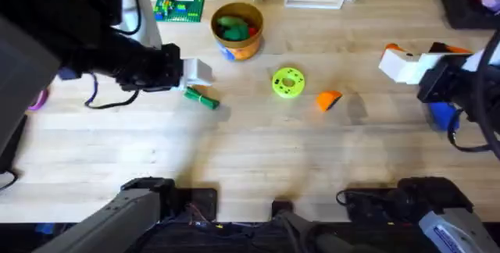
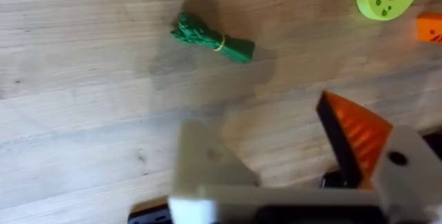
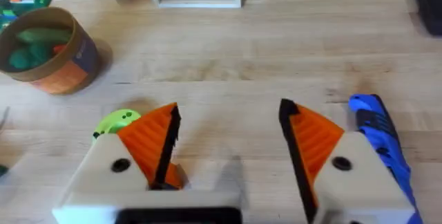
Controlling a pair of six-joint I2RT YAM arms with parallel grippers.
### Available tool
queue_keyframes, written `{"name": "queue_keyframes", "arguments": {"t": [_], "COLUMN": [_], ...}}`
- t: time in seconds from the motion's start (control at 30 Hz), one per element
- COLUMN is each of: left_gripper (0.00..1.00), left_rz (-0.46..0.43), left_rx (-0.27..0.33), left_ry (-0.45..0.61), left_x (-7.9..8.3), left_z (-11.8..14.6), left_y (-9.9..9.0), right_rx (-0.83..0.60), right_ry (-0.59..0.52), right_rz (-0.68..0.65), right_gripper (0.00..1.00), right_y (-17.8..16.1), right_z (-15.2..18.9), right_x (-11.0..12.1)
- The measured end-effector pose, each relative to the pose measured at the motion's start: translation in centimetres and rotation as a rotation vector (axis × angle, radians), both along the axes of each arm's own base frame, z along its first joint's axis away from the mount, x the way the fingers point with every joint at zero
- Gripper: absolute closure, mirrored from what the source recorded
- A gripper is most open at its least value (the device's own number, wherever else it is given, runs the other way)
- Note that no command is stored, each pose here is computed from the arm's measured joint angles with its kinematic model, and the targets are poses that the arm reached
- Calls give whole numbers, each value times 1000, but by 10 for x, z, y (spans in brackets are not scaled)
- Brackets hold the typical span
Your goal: Pick up the gripper from the table and insert it into the empty holder that is missing its gripper. Then pick up a screw, insert it into the mounting hole, and use the screwdriver to tighten it. Finally, clean up the table by picking up the vegetable and placing it into the bucket.
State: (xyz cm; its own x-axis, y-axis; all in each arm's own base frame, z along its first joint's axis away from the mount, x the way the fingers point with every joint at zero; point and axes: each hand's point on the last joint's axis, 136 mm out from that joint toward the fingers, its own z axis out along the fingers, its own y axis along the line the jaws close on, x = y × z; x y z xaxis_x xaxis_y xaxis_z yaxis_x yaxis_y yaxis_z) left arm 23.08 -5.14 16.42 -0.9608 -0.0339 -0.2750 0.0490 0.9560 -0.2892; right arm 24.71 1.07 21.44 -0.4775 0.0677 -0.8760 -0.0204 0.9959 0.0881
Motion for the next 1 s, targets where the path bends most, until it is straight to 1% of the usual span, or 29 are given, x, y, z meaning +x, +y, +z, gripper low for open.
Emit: {"name": "queue_keyframes", "arguments": {"t": [0.03,0.1,0.13,0.17,0.27,0.33,0.37,0.4,0.43,0.5,0.6,0.7,0.77,0.83,0.93,1.0], "left_gripper": [535,834,957,969,492,172,48,17,9,6,6,6,7,6,6,6], "left_rz": [6,22,31,35,39,9,-10,-36,-69,-129,-232,-308,-338,-350,-350,-349], "left_rx": [-13,-34,-41,-46,-55,-60,-68,-76,-85,-106,-154,-204,-228,-245,-244,-235], "left_ry": [28,61,72,78,85,38,3,-39,-92,-193,-371,-519,-586,-637,-635,-599], "left_x": [2,5,6,6,3,6,8,9,11,13,13,11,11,14,15,12], "left_z": [-5,-11,-13,-14,-6,10,22,33,48,74,119,153,167,178,178,170], "left_y": [-2,-5,-5,-6,-11,-20,-26,-33,-42,-58,-85,-106,-115,-121,-121,-120], "right_rx": [0,-1,-2,-2,-2,-2,-2,-3,-3,-2,-2,-2,-3,-2,-2,-2], "right_ry": [1,0,0,1,4,6,6,6,6,7,6,6,6,7,7,6], "right_rz": [0,1,1,1,1,1,1,1,1,1,1,1,1,1,1,1], "right_gripper": [119,118,119,119,119,119,119,119,119,121,119,119,120,119,119,119], "right_y": [0,0,0,0,0,0,0,0,0,0,0,0,0,0,0,0], "right_z": [0,0,0,0,-1,-1,-1,-1,-1,-1,-1,-1,-1,-1,-1,-1], "right_x": [0,0,0,0,-1,-1,-1,-1,-1,-1,-1,-1,-1,-1,-1,-1]}}
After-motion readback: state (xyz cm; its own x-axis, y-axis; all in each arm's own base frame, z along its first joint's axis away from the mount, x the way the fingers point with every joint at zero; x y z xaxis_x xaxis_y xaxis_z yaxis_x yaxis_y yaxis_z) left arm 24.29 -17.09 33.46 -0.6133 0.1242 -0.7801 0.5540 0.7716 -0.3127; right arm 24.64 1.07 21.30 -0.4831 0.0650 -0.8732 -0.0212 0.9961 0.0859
